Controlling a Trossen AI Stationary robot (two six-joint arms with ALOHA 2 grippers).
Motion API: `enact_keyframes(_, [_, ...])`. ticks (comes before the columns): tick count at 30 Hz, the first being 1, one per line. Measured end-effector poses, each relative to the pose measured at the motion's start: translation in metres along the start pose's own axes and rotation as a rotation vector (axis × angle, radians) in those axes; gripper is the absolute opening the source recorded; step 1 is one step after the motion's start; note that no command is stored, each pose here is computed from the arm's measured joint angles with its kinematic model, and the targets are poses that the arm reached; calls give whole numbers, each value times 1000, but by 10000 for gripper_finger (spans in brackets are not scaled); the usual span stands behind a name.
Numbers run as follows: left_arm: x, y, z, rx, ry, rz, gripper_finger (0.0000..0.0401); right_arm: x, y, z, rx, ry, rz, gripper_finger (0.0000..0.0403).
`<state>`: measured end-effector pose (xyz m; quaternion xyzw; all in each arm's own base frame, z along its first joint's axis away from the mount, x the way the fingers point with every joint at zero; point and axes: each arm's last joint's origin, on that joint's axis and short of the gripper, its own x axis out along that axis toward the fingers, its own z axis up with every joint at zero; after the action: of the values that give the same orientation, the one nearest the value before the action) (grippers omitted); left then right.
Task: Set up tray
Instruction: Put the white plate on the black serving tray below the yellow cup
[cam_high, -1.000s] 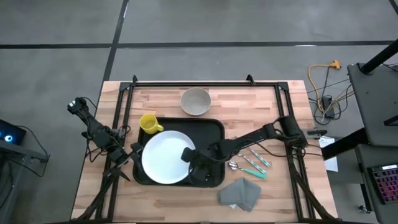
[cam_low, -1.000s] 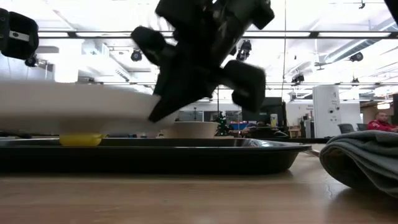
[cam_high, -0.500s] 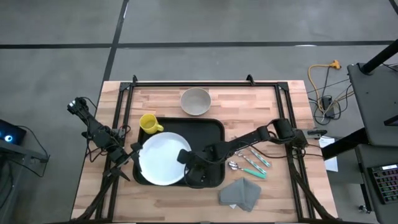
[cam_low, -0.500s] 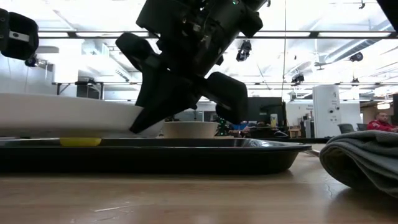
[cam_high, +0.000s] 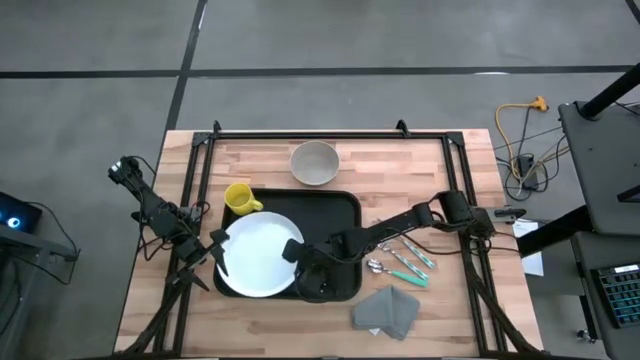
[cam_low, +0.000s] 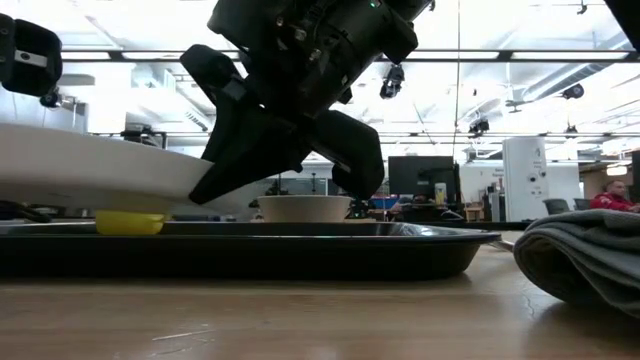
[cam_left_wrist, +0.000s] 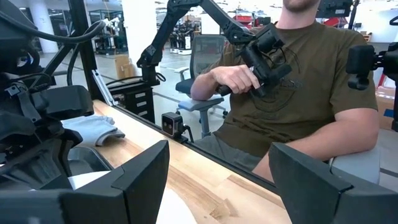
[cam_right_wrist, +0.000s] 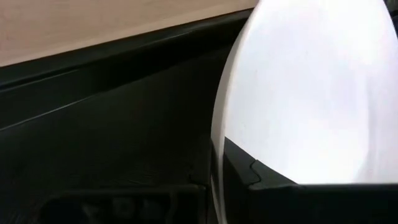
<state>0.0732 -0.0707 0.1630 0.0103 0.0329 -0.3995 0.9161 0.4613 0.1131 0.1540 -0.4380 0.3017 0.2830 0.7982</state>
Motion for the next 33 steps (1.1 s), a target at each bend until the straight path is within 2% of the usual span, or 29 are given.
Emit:
enact_keyframes(10, [0,0,0,0,0,0,255,4,2,-2,3,1,3,8])
enact_keyframes(18, [0,0,0,0,0,0,255,32,12,-11,-63,29,23,8])
enact_keyframes(33, [0,0,0,0,0,0,255,29,7,-10,-7,64,-15,9])
